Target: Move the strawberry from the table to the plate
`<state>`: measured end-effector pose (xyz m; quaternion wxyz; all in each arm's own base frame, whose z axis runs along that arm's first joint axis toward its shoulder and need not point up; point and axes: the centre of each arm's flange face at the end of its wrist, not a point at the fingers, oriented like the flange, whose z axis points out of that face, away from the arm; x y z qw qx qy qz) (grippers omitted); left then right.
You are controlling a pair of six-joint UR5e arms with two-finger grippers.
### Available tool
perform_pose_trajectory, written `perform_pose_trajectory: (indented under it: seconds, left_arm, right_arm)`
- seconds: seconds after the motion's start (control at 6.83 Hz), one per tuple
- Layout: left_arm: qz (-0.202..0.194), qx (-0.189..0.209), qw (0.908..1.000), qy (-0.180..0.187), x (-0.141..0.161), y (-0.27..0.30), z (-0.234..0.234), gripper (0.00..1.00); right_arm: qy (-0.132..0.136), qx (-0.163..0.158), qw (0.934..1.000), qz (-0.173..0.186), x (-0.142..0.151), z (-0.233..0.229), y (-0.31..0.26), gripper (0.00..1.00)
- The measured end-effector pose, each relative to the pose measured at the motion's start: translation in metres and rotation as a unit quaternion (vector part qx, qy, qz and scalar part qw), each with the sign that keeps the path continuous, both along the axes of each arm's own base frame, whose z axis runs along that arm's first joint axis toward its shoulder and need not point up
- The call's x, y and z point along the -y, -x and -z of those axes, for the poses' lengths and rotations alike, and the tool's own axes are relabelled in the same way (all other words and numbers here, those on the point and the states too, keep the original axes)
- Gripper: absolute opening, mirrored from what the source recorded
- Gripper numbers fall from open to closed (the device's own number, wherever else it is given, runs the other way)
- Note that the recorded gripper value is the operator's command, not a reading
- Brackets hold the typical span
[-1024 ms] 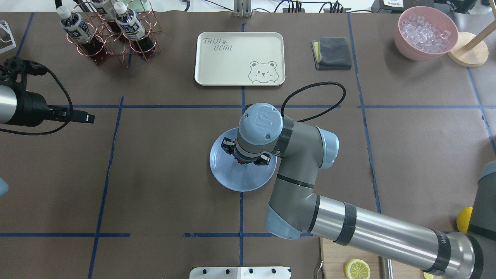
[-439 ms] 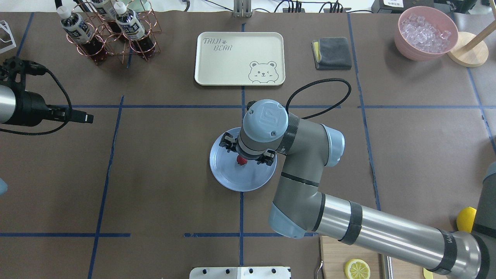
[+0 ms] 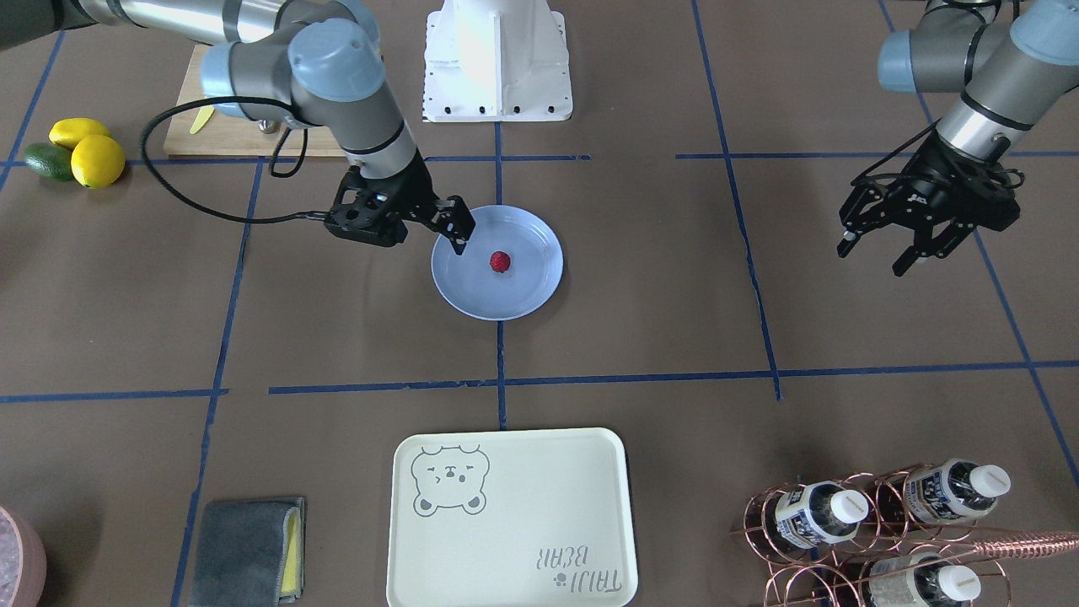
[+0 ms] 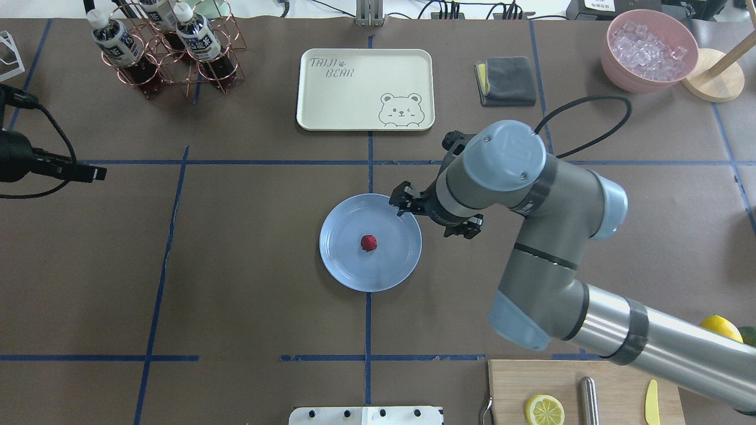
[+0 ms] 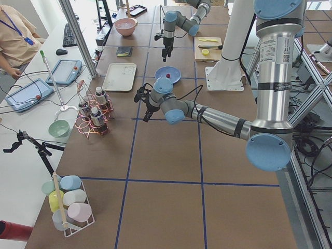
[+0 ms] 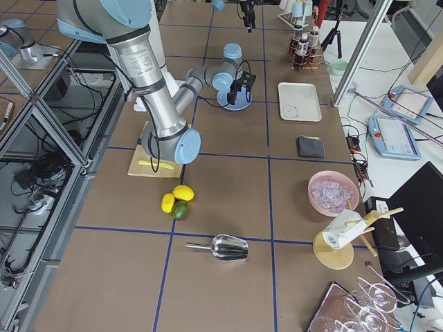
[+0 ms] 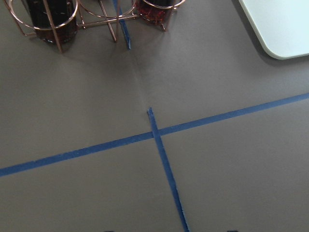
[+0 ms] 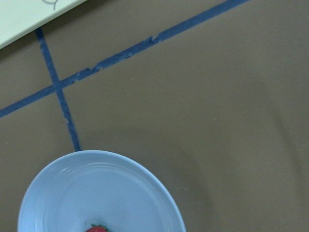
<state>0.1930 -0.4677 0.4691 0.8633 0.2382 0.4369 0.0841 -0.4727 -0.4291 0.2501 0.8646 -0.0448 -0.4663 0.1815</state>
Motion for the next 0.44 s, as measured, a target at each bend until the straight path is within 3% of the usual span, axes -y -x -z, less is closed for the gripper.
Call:
perform_pose_trajectory:
  seconds: [0.44]
  left_arm:
    - [-0.022, 0.047, 0.9984, -0.024, 0.030, 0.075, -0.038, 0.82]
  right_arm:
    - [-0.027, -0.014, 0.9989, 0.036, 0.030, -0.071, -0.120, 1.00]
